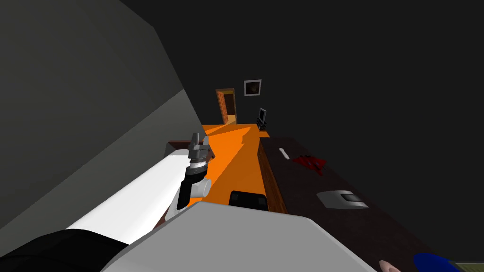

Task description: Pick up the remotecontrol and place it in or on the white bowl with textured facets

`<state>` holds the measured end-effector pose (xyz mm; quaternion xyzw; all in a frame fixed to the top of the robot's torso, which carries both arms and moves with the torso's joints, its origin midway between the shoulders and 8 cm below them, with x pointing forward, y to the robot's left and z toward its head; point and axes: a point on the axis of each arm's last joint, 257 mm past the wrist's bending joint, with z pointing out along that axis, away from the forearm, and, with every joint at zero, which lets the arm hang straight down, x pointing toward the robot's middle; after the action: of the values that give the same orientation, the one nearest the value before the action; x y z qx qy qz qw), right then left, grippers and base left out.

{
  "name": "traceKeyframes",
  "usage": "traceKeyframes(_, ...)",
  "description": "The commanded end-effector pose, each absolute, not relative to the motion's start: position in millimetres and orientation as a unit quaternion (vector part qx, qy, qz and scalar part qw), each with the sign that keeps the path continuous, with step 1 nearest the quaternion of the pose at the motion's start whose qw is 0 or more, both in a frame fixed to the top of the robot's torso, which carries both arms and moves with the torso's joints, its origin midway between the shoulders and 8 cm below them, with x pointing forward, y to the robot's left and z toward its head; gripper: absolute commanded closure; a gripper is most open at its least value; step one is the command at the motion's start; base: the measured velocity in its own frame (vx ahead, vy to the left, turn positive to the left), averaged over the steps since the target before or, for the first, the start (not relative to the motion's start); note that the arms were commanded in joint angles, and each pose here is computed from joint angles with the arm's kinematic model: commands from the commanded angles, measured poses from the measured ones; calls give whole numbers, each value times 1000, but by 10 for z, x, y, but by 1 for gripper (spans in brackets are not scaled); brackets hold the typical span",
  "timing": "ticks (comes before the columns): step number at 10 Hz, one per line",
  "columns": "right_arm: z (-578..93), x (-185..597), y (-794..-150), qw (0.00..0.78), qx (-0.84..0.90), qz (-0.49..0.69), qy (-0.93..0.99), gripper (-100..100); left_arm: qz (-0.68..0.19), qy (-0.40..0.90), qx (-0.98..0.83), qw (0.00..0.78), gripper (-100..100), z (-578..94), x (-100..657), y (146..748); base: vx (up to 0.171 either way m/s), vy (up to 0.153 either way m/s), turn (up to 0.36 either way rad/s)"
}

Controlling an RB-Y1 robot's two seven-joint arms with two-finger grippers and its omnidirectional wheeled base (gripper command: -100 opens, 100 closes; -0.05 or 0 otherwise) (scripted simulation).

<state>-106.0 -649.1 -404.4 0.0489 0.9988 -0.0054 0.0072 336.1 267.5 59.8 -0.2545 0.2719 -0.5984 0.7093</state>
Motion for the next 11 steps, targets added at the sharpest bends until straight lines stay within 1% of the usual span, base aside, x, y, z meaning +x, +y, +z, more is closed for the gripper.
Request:
traceKeyframes(1,-4044,-1060,-6491,7,49,-5,999,-100,-598,272,-254,709,0,598,3361,2675,-15,-5,-4)
traceKeyframes(5,-4044,-1064,-6490,7,49,-5,999,-100,-598,272,-254,709,0,598,3361,2675,-2,-1,0)
traceKeyframes(6,-4044,-1064,-6490,7,49,-5,999,0,-598,272,-254,709,0,598,3361,2675,0,0,0)
traceKeyframes(7,-3907,-963,-6580,7,48,-8,999,-100,-598,272,-254,709,0,598,3361,2675,-32,28,-16)
traceKeyframes(9,-3702,-805,-6698,7,45,-11,999,-100,-598,272,-254,709,0,598,3361,2674,-53,55,-22)
traceKeyframes(11,-3634,-751,-6733,7,44,-12,999,-100,-598,272,-254,709,0,598,3361,2674,-36,63,-11)
